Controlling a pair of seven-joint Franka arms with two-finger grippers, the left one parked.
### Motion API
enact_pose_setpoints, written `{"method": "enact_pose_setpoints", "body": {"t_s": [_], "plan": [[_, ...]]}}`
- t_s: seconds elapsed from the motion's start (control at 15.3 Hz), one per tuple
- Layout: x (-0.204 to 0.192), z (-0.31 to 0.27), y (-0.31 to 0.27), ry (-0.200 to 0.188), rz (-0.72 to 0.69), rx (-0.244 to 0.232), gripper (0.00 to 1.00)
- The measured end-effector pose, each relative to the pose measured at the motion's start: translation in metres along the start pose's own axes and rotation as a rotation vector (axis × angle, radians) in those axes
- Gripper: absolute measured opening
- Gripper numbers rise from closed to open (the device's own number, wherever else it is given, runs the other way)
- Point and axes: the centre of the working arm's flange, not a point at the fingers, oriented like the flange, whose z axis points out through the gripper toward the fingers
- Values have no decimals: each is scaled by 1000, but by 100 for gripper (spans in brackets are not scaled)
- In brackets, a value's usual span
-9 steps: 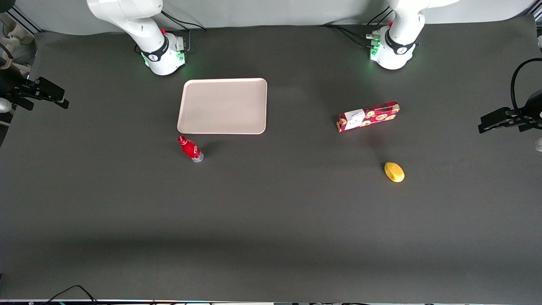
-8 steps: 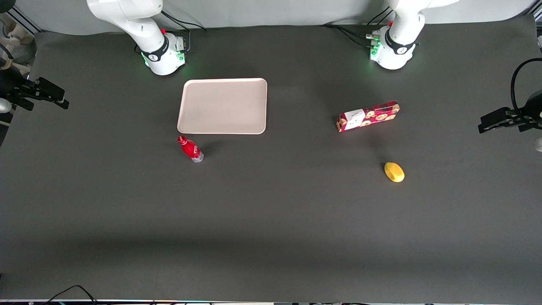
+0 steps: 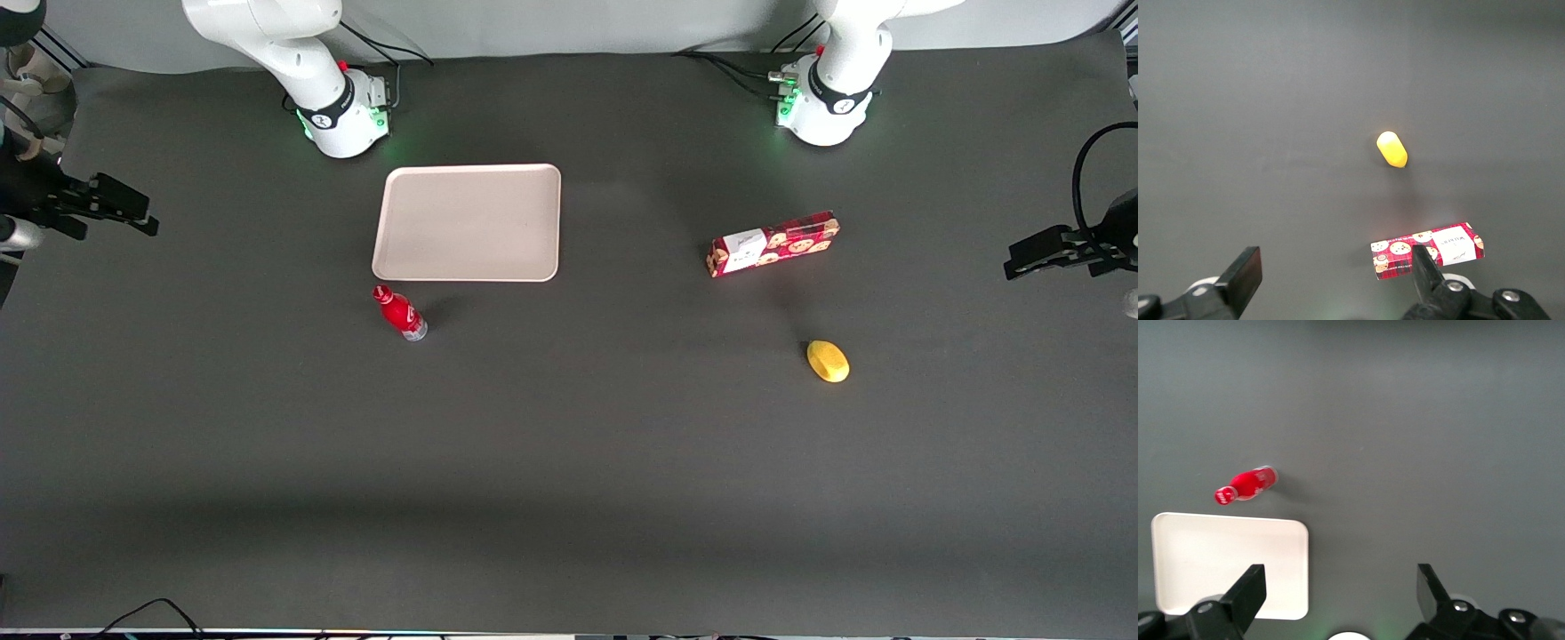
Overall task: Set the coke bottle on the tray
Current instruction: 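Move the open right gripper down over the red Coca-Cola bottle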
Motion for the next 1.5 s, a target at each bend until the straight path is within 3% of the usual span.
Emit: {"method": "enact_pose_setpoints", "body": {"t_s": [0.2,0.65,1.05,1.24,1.5], "plan": [[12,28,-24,-5,-8,71,100],[11,104,-158,39,10,46,100],[3,201,-187,46,-6,41,100],[0,224,-190,24,-13,37,100],[-1,249,-195,37,-12,44,100]]}}
